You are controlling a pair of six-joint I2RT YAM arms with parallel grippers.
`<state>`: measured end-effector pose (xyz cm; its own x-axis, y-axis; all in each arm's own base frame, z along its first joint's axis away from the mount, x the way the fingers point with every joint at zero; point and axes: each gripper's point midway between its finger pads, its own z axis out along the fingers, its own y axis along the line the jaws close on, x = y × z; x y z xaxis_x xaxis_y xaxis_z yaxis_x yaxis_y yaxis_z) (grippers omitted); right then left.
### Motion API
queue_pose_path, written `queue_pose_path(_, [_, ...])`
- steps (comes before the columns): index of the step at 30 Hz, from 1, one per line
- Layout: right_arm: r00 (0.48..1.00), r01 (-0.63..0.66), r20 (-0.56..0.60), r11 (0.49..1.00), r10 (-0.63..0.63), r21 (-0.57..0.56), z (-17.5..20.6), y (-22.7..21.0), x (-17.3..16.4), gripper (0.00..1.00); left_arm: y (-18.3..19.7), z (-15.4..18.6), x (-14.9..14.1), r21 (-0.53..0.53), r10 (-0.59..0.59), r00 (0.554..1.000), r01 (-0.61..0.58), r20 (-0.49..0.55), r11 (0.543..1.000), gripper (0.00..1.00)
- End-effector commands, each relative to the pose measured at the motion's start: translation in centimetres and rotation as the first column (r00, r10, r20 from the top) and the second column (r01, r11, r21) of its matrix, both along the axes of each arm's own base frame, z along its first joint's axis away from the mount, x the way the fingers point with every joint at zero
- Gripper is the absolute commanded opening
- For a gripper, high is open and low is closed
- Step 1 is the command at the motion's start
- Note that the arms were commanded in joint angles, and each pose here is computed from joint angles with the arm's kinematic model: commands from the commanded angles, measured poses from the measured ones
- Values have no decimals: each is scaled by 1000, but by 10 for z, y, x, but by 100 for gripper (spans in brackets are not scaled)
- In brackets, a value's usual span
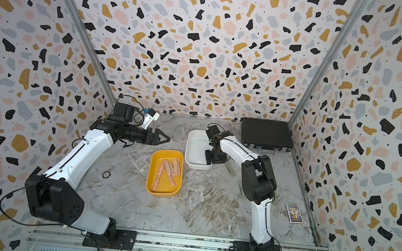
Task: Place the fruit knives into the storage box by color
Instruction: Move the storage box to the center of the board.
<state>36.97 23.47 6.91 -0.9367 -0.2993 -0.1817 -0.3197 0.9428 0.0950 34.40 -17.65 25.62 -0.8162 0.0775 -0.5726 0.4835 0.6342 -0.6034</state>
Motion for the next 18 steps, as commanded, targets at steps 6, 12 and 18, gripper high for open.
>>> queue_pose_path(6, [999, -45, 1, 999, 45, -21, 10, -8, -34, 55, -23, -6, -9, -49, -55, 998, 57, 23, 997, 89])
queue_pose_path(12, [997, -77, -27, 996, 76, -35, 4, -13, -68, 54, -27, -19, -12, -25, -83, 997, 83, 2, 996, 89])
queue_pose_path(18, [994, -103, -47, 994, 101, -40, -1, -16, -106, 55, -29, -25, -14, -39, -94, 995, 93, -28, 995, 89])
